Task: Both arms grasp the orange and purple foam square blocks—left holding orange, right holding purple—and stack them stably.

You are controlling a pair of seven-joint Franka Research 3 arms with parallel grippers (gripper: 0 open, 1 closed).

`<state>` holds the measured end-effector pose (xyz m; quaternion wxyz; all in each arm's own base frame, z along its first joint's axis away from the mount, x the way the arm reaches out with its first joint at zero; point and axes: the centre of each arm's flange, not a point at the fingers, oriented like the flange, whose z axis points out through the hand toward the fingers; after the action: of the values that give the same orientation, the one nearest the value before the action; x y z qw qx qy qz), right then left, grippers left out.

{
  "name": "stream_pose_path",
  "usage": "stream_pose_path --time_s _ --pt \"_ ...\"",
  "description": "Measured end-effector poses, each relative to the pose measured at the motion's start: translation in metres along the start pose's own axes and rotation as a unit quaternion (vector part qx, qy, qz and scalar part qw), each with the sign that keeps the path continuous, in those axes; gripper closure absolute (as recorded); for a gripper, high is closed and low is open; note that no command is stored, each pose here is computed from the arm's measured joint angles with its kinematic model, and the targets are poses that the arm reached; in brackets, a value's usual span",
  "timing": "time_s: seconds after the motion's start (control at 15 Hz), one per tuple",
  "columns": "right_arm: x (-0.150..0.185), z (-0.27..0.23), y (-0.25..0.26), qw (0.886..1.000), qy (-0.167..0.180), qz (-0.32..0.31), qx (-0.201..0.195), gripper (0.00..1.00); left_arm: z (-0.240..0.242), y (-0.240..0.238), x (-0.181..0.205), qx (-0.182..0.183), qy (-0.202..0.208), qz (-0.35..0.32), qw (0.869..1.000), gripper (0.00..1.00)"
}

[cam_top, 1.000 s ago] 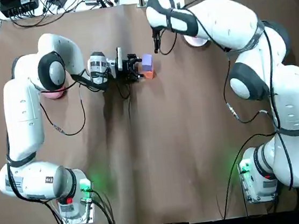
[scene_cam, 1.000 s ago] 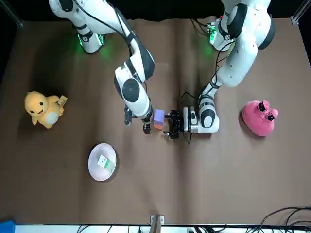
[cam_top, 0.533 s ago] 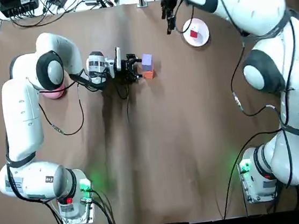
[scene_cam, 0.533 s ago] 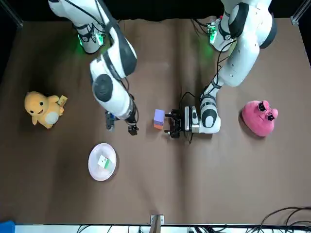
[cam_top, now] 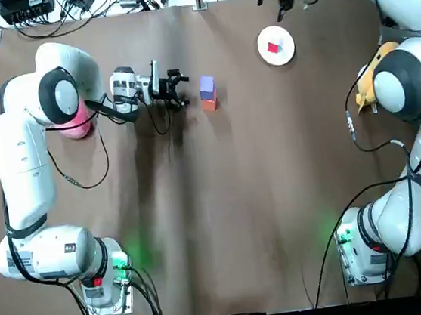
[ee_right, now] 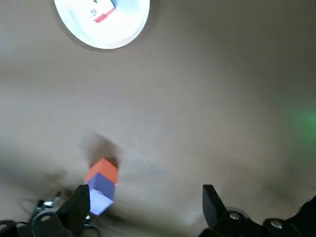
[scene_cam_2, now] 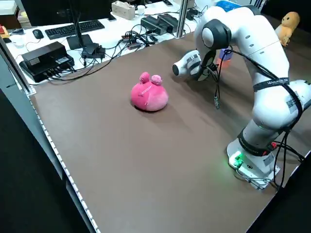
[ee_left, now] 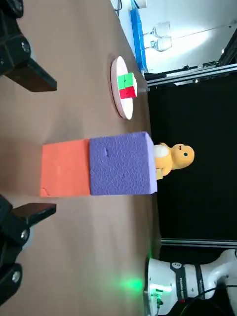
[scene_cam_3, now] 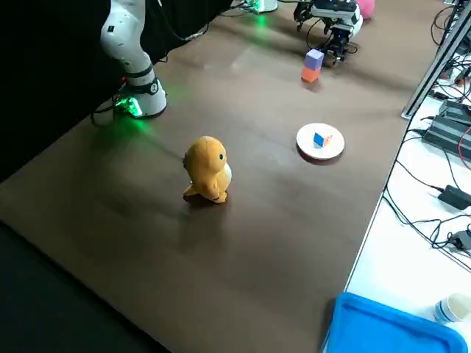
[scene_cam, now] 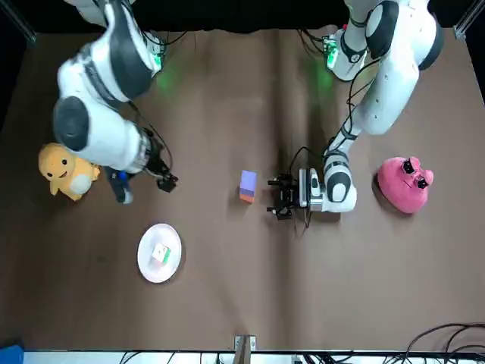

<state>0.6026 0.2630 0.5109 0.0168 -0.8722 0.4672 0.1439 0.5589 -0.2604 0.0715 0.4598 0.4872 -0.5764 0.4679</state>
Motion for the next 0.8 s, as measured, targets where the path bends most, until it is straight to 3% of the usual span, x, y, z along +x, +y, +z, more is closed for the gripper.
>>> stream_pose_path --time_s 0.13,0.27,0.47,0.73,0.8 --pt "0.027 -0.023 0.023 0.998 -0.011 -0.067 -0.007 0.00 -0.023 -0.008 0.007 0.000 -0.009 0.013 1.000 0.01" --pt "0.062 -0.044 0.051 0.988 -0.028 -0.149 -0.017 0.00 -0.051 -0.022 0.020 0.006 -0.018 0.033 0.999 0.01" --pt "0.102 -0.068 0.082 0.975 -0.042 -0.219 -0.022 0.00 -0.076 -0.032 0.041 0.012 -0.031 0.052 0.998 0.01" --pt "0.147 -0.089 0.120 0.940 -0.025 -0.335 -0.055 0.00 -0.092 -0.038 0.063 0.019 -0.044 0.068 0.997 0.01" --pt "0.158 -0.106 0.139 0.916 -0.002 -0.394 -0.075 0.00 -0.106 -0.044 0.078 0.028 -0.051 0.063 0.996 0.01"
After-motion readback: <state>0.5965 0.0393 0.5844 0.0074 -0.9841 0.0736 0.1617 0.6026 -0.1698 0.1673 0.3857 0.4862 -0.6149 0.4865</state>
